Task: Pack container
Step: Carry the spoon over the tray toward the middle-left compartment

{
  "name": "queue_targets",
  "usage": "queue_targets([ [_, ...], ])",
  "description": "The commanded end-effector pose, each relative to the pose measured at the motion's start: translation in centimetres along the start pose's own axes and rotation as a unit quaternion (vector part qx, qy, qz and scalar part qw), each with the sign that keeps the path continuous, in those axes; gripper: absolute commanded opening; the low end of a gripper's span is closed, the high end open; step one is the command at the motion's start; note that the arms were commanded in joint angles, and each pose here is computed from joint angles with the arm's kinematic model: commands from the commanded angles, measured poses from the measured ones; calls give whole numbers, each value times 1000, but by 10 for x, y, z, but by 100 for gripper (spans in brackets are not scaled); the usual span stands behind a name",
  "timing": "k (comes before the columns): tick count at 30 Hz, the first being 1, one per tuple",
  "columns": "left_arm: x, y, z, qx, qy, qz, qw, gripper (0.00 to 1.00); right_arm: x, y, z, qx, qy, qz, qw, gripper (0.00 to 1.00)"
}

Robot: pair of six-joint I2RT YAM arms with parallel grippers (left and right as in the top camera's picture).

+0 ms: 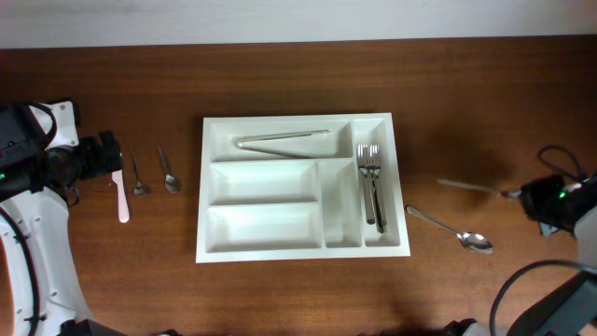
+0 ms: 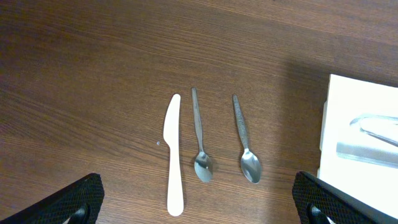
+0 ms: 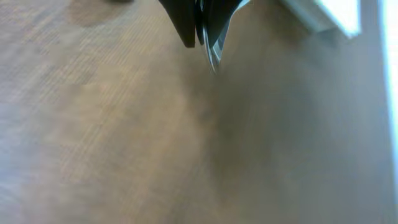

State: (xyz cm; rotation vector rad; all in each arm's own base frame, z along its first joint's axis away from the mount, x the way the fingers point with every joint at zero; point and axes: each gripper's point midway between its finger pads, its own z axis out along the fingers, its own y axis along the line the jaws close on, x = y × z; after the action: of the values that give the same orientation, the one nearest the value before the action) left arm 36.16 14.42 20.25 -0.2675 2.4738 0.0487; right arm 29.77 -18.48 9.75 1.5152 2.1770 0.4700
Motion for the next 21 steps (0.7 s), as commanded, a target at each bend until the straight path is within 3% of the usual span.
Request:
queue_targets([
  [1,-7,1,-7,-3,-12,8,1000,99,5,46,-27,-92,17,-21,995,4],
  [5,-7,1,-7,-3,-12,8,1000,99,27,74,-36,-128,41,-62,989,4],
  [10,-7,1,-7,-3,-12,8,1000,99,71,110,-40,-157,60,-204,965,4],
  [15,-7,1,-7,-3,-12,8,1000,99,138,143,-39,-188,107,-342,914,4],
  [21,-7,1,-7,-3,-12,8,1000,99,226,169,-39,-219,155,-487,831,4],
])
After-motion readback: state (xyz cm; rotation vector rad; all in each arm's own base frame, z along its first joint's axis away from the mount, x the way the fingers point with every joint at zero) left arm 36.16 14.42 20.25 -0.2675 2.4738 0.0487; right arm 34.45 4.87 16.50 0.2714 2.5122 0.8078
